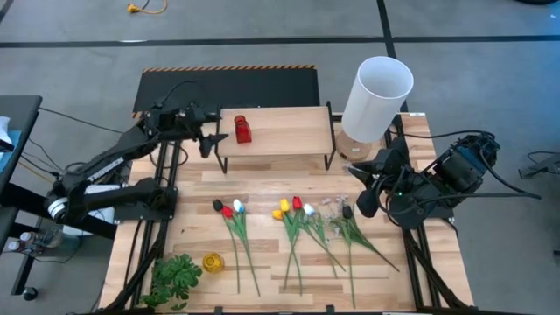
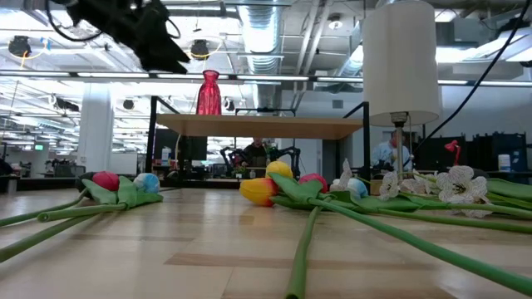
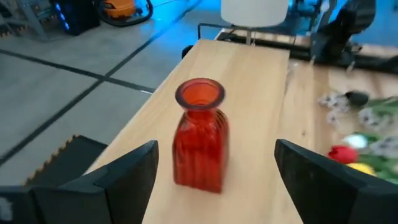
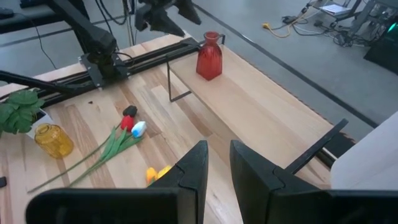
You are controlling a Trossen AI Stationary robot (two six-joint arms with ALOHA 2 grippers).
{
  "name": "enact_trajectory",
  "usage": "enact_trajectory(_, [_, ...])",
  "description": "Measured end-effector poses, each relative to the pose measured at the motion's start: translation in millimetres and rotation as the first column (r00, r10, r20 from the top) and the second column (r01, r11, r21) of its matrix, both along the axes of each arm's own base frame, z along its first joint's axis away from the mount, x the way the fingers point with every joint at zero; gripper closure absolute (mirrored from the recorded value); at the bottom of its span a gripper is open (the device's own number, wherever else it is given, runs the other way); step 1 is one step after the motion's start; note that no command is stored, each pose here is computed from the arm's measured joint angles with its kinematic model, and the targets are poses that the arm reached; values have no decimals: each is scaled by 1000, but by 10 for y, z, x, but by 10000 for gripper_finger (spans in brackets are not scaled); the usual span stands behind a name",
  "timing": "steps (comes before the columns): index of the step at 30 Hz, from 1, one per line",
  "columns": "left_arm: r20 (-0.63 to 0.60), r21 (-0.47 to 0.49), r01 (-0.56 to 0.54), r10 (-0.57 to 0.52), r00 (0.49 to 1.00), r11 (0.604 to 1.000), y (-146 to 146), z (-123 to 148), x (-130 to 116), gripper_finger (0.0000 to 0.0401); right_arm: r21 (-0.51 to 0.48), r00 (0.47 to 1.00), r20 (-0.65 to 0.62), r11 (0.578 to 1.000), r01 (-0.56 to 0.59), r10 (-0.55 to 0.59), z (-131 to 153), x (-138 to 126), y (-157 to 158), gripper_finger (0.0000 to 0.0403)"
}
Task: Pick and place flowers into a vace then onto a shelf
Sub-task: Put the yellow flower vase on the shelf
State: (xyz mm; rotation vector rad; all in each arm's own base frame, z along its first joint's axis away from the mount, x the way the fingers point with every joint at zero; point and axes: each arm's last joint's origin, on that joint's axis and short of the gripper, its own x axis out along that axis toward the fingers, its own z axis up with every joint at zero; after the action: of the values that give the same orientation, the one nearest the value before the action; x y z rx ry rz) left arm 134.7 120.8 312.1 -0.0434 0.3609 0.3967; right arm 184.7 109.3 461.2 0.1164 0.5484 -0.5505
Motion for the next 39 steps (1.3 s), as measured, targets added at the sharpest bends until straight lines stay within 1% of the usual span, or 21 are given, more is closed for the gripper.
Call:
enact_trajectory(2, [38,-31,-12,13,999,999,-85,55,-82,89,1,1000,-2,1000,-2,2,-1,0,1,342])
enact_trajectory(4, [86,-69,-1,7,996,998,-187,113,-174,89,4,1000,-4,1000,-3,3,-1,0,1,342])
enact_trajectory(6, [159,-132,47,-26,987,990,-298,175,-259,89,7,1000,-6,1000,-6,6,-2,0,2,342])
enact_trajectory(7, [203,-171,91,-56,978,981,-358,207,-300,90,8,1000,-7,1000,-7,7,-3,0,3,342])
enact_trajectory(8, [249,-210,151,-96,964,966,-419,240,-335,92,9,1000,-8,1000,-7,7,-4,0,3,342])
enact_trajectory(10, [336,-279,284,-183,924,917,-536,306,-393,98,9,1000,-7,1000,-7,7,-3,0,2,342])
enact_trajectory(13, [439,-362,447,-273,856,818,-690,401,-449,112,9,1000,-7,1000,-6,6,-3,1,1,342])
enact_trajectory(14, [458,-371,482,-295,839,794,-736,423,-465,118,9,1000,-8,1000,-6,6,-4,1,2,342])
enact_trajectory(16, [474,-385,528,-329,817,757,-824,440,-491,132,9,1000,-8,1000,-6,6,-4,1,2,342])
enact_trajectory(19, [481,-391,569,-366,796,724,-923,444,-502,155,9,1000,-7,1000,-6,6,-3,1,1,342])
enact_trajectory(22, [476,-406,594,-395,786,694,-994,434,-473,177,9,1000,-7,1000,-6,6,-3,1,1,342])
enact_trajectory(25, [437,-433,593,-417,797,679,-1048,386,-395,199,10,1000,-7,1000,-6,6,-3,1,2,342])
enact_trajectory(31, [331,-437,601,-502,799,669,-1194,276,-115,238,10,1000,-7,1000,-6,6,-3,1,1,342])
enact_trajectory(33, [277,-444,600,-536,798,665,-1260,214,-7,251,11,1000,-7,1000,-4,4,-3,3,-1,342])
enact_trajectory(36, [166,-491,574,-577,800,655,-1380,80,134,270,10,1000,-7,1000,-4,4,-3,3,-2,342])
enact_trajectory(39, [56,-537,545,-618,784,644,-1519,-56,235,288,11,1000,-7,1000,-4,4,-3,3,-2,342])
